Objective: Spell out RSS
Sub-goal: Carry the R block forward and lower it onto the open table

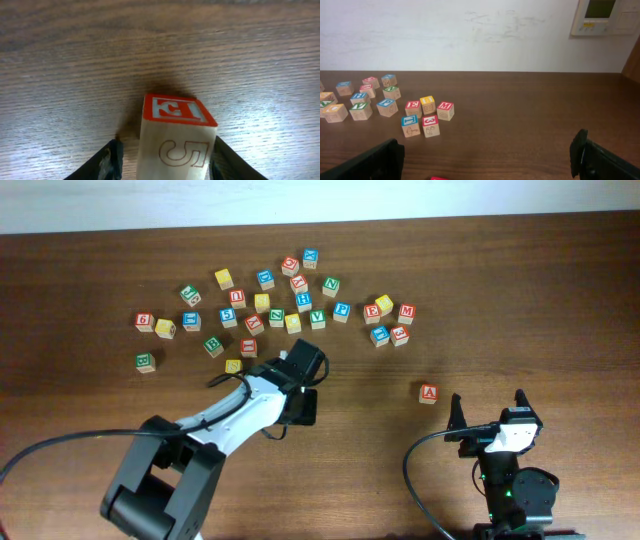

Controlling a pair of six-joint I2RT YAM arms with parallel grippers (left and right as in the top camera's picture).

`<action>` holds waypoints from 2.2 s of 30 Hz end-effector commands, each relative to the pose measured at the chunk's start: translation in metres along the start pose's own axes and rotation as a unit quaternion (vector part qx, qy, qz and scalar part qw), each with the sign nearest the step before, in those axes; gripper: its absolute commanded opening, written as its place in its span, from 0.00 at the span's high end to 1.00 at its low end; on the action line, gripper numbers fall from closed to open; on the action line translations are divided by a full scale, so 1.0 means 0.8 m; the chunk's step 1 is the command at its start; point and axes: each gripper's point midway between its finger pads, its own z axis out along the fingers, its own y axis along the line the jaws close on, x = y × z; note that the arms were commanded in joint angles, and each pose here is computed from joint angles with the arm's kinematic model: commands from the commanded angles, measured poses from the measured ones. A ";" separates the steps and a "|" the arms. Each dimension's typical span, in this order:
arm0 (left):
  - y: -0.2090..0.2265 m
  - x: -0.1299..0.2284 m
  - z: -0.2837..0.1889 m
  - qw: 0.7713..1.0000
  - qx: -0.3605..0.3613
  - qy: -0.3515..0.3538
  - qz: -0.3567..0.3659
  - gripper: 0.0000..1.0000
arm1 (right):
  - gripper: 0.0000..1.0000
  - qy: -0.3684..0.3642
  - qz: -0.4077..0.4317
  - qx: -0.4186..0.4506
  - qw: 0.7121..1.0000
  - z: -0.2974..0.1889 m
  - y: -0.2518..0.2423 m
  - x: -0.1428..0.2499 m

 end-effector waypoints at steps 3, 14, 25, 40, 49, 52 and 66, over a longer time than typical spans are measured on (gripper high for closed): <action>-0.003 -0.011 0.008 1.000 0.004 -0.018 0.001 0.59 | 0.02 0.001 0.006 0.004 1.000 0.000 -0.002 0.003; 0.002 0.001 0.000 1.000 -0.007 0.010 0.002 0.73 | 0.02 0.001 0.006 0.004 1.000 0.000 -0.002 0.003; 0.014 0.205 -0.083 0.924 0.007 0.382 -0.005 0.75 | 0.02 0.001 0.006 0.004 1.000 0.000 -0.002 0.003; 0.034 0.235 -0.035 0.931 0.011 0.365 0.024 0.63 | 0.02 0.001 0.006 0.004 1.000 0.000 -0.002 0.003; 0.043 0.106 -0.117 0.977 -0.012 0.211 -0.013 0.28 | 0.02 0.001 0.006 0.004 1.000 0.000 -0.002 0.003; 0.043 0.136 -0.148 0.984 -0.010 0.166 -0.066 0.29 | 0.02 0.001 0.006 0.004 1.000 0.000 -0.002 0.003; 0.033 0.210 -0.049 0.987 -0.001 0.163 -0.014 0.40 | 0.02 0.001 0.006 0.004 1.000 0.000 -0.002 0.003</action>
